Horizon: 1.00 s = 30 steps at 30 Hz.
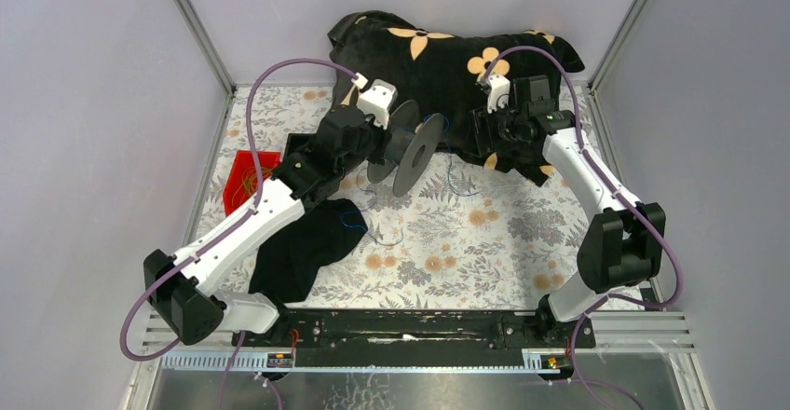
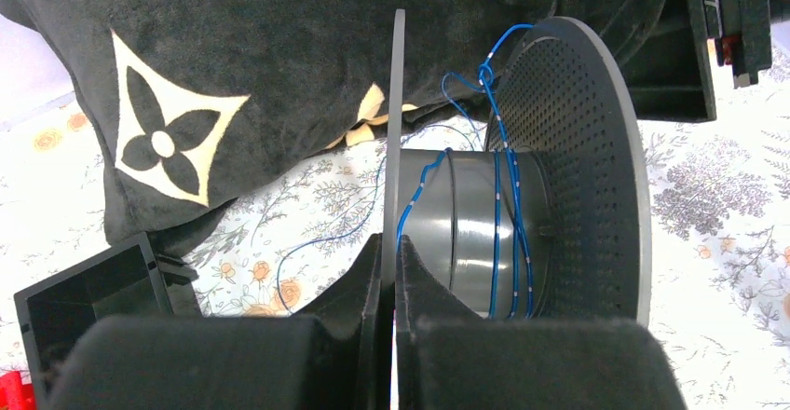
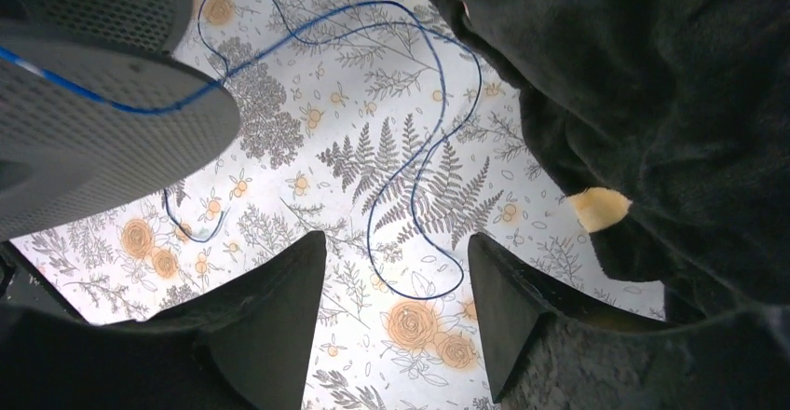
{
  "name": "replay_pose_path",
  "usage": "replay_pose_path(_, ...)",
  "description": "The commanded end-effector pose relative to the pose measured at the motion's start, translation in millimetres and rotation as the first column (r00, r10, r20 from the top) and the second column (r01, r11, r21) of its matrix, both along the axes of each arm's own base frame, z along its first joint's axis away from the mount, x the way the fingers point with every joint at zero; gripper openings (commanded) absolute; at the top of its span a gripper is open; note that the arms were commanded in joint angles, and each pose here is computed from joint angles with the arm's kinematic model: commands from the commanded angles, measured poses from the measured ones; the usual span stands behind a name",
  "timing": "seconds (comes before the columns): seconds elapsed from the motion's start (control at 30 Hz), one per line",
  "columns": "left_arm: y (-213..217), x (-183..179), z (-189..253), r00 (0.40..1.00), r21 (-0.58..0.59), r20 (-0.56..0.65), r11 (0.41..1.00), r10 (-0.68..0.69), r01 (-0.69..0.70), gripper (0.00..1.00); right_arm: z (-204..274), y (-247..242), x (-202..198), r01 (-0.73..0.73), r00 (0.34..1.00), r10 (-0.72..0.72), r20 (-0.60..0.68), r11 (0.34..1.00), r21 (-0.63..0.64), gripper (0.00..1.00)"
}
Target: Wrap the cables
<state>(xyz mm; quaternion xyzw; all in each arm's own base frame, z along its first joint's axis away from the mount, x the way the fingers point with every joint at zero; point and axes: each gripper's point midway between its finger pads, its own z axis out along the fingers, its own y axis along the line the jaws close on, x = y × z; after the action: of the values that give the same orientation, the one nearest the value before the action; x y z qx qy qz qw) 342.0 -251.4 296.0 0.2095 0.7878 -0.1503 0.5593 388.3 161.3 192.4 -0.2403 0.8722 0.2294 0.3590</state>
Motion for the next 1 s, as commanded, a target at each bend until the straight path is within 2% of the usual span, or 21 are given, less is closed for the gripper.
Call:
replay_pose_path(0.0, -4, 5, 55, 0.997, -0.145, 0.079, 0.989, -0.009, 0.020, 0.00, 16, 4, -2, -0.041, 0.998, 0.037, 0.050, 0.996, 0.079, 0.66)
replay_pose_path(0.43, 8, -4, 76, 0.997, -0.247, 0.057, 0.967, -0.046, 0.059, 0.00, -25, 16, 27, 0.028, 1.000, -0.027, -0.011, 0.984, 0.178, 0.68)
replay_pose_path(0.67, 9, -13, 86, 0.995, -0.274, 0.064, 0.957, -0.078, 0.093, 0.00, -57, 31, 33, 0.001, 0.995, 0.024, -0.099, 0.971, 0.238, 0.67)
replay_pose_path(0.97, 7, -15, 88, 0.993, -0.291, 0.056, 0.950, -0.101, 0.113, 0.00, -76, 39, 40, -0.008, 0.991, 0.045, -0.128, 0.960, 0.280, 0.64)
